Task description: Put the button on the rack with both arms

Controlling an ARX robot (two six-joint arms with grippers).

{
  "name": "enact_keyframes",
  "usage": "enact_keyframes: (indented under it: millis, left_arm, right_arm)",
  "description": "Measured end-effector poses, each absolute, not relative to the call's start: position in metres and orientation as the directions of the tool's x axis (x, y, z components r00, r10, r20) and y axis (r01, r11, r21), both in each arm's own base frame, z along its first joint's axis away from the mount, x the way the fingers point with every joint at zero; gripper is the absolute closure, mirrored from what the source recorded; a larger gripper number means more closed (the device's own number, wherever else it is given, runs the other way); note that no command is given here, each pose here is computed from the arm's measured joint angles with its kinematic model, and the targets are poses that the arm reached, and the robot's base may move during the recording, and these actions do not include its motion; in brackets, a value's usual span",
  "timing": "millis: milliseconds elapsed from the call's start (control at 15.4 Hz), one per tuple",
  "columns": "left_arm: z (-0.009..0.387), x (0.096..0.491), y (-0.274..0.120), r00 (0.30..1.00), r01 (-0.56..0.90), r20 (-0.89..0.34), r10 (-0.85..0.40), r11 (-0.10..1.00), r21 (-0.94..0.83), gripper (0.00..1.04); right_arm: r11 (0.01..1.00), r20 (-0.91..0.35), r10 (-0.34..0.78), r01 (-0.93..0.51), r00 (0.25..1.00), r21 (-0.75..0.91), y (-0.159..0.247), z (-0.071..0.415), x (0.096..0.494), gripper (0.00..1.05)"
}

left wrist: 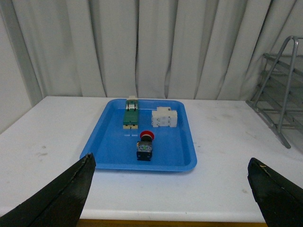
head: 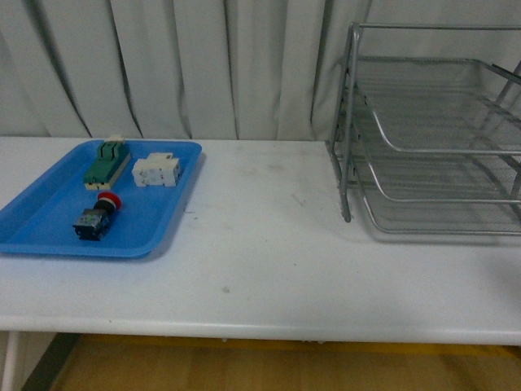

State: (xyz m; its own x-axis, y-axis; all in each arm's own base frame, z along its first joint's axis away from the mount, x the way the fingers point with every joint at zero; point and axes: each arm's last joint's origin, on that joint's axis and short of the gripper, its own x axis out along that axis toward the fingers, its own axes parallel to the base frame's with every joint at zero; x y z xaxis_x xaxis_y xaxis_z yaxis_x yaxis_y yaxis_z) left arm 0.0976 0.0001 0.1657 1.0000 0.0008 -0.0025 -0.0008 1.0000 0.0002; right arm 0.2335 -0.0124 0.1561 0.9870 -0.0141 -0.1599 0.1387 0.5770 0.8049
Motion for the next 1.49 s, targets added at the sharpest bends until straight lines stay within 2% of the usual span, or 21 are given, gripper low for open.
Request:
enact_keyframes:
  millis: [129,324,841,906,1100,1294,1359,1489]
  left_arm:
    - [0.166,0.098,0.0,1.0,-0.001,-0.003,0.001,1.0,0.0,0.07]
    - [0.166,0.098,0.0,1.0,-0.001,-0.002,0.001,1.0,0.0,0.07]
    - [0.166,0.098,0.0,1.0,-0.001,-0.002,0.001,1.0,0.0,0.07]
    - [0.166,0.098,0.0,1.0,-0.001,-0.003,0.001,1.0,0.0,0.07]
    - [0.166,0.098,0.0,1.0,-0.001,-0.002,0.001,1.0,0.0,0.07]
    - [0.166,0.098,0.0,1.0,-0.001,-0.002,0.001,1.0,0.0,0.07]
    - [0.166,0.098,0.0,1.0,-0.001,-0.003,0.001,1.0,0.0,0.07]
    - [0.166,0.098,0.0,1.0,-0.001,-0.002,0.001,1.0,0.0,0.07]
  right_arm:
    - [0.494,-0.252,0.0,0.219,0.968,0.841,-0.011,0.131,0.265,0.06]
    - [0.44,-0.317,0.031,0.272,0.948,0.856,-0.002,0.109,0.3,0.06]
    - [0.386,-0.397,0.024,0.358,0.917,0.85,0.012,0.087,0.375,0.07]
    - [0.382,-0.411,0.022,0.373,0.911,0.846,0.015,0.082,0.384,0.15]
    - [0.4,-0.402,0.011,0.364,0.915,0.841,0.025,0.072,0.398,0.52]
    - [0.383,-0.359,0.025,0.323,0.933,0.865,0.029,0.067,0.385,0.85]
    - [0.333,-0.336,0.036,0.305,0.941,0.892,0.03,0.065,0.372,0.94]
    - [0.231,-0.328,0.051,0.308,0.943,0.923,0.029,0.06,0.341,0.98]
